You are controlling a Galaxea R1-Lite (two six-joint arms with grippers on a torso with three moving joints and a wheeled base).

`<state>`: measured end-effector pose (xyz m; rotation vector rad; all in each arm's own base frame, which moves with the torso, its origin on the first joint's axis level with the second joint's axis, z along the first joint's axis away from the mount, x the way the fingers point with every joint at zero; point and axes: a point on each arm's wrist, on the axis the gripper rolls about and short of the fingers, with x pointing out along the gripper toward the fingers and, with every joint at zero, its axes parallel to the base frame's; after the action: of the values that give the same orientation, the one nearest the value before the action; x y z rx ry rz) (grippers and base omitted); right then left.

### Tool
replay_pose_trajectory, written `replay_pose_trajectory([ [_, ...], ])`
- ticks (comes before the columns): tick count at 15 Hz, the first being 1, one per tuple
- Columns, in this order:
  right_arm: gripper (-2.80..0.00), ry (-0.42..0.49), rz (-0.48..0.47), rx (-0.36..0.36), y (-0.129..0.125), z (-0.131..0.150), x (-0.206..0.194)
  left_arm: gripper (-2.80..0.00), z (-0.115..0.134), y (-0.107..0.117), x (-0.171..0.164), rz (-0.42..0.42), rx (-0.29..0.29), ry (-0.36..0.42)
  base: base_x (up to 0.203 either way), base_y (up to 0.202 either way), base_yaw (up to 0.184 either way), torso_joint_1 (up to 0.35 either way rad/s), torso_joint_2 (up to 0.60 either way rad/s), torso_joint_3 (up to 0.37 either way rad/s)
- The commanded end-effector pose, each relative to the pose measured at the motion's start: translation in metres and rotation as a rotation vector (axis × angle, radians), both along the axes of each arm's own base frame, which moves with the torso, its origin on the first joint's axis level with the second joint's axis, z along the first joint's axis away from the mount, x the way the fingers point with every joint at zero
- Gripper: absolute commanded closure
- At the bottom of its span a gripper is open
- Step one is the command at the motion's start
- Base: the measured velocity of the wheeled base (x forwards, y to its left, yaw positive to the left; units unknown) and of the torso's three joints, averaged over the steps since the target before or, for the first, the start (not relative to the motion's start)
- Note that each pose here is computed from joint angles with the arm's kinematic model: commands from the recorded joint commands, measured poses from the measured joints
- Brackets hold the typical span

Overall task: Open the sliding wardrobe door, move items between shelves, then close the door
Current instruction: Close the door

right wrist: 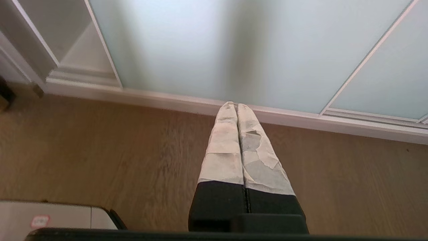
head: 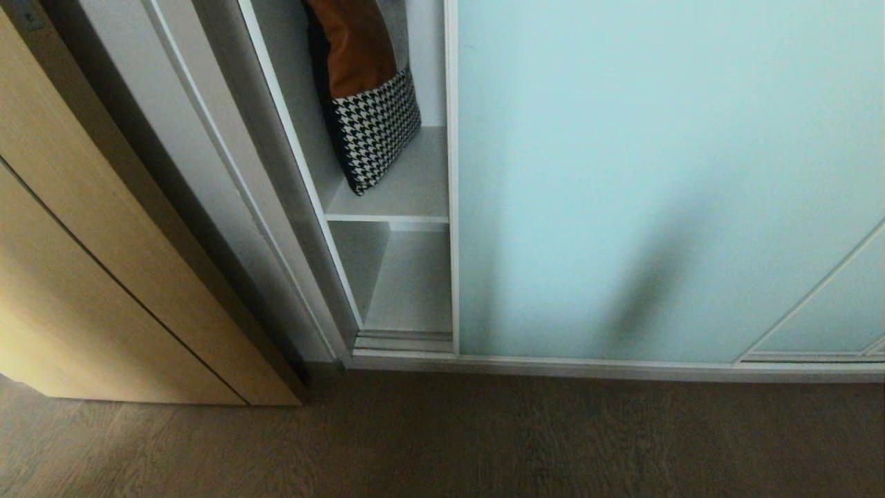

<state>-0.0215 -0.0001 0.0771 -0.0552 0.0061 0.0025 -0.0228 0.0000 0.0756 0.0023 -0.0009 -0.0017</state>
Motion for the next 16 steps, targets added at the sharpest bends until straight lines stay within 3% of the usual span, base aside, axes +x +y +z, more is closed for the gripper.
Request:
replay_pose_trajectory([
  [1,0.00,-0.014,0.001,0.008,0.000,-0.001,-0.001,0.00,0.000,0.000,0.000,0.001,-0.001,0.001,0.000,0.000,0.000,0.000,0.00,0.000],
  [11,0.00,-0.015,0.001,0.018,0.000,-0.001,-0.001,0.00,0.001,0.000,0.000,0.005,0.014,-0.005,0.000,0.000,0.000,0.000,0.00,0.000],
  [13,0.00,-0.015,0.001,0.018,0.000,-0.001,-0.001,0.00,0.020,0.000,-0.005,0.020,0.033,-0.086,0.000,0.000,0.000,0.000,0.00,0.000],
  [16,0.00,-0.015,0.001,0.018,0.000,-0.001,-0.001,0.00,0.089,0.001,-0.019,0.032,0.029,-0.200,0.000,0.000,0.000,0.000,0.00,0.000],
])
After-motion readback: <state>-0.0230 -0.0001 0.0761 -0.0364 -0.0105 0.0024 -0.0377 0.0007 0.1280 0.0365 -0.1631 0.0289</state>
